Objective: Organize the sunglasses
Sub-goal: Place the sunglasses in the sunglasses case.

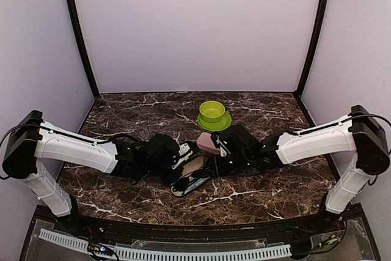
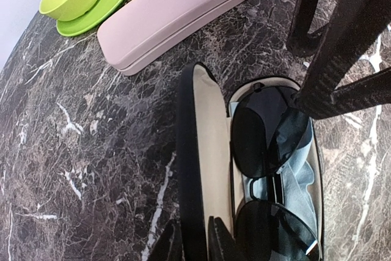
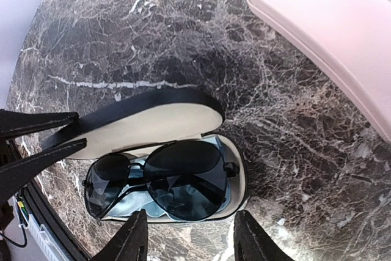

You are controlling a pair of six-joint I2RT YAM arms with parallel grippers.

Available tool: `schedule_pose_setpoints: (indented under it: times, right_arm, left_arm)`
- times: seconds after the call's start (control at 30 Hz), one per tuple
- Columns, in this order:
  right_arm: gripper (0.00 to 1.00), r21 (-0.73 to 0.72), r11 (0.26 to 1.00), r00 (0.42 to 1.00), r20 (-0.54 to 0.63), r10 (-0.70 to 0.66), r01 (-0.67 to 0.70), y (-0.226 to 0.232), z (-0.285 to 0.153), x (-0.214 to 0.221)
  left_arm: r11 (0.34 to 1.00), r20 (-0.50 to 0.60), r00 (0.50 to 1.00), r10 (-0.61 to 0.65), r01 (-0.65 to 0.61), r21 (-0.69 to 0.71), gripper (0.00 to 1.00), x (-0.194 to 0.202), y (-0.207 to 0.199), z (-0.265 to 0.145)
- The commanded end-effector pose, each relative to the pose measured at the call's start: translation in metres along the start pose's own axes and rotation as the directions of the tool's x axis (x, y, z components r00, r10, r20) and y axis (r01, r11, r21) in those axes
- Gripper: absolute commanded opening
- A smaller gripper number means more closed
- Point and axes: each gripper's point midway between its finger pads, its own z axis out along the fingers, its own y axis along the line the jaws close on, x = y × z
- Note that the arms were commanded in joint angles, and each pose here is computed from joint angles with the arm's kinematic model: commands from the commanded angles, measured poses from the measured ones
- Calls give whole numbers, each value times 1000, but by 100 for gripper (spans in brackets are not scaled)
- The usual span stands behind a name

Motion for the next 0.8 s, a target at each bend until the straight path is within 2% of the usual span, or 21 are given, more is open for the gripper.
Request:
schedule_pose_setpoints:
  times: [0.0,0.23,0.6,0.77]
  right_arm:
    - [49,7,1000,999,35,-15,14,1,-7,-5]
    - [49,1,1000,998,62,-11,11,2,-16,-11]
    - [48,-62,998,999,8,31,-30,4,-9,7]
    - [40,-58,996,997,-15,71,-72,-8,-8,17]
  left_arm:
    - [1000,9,1000,21,-21,-13,18,1,-2,0]
    - [1000,17,1000,9,-10,16,18,-1,-7,-2]
    - [1000,19,999,31,-31,-5,16,0,-12,0]
    - [998,24,998,53,-52,-21,16,-2,-15,-1]
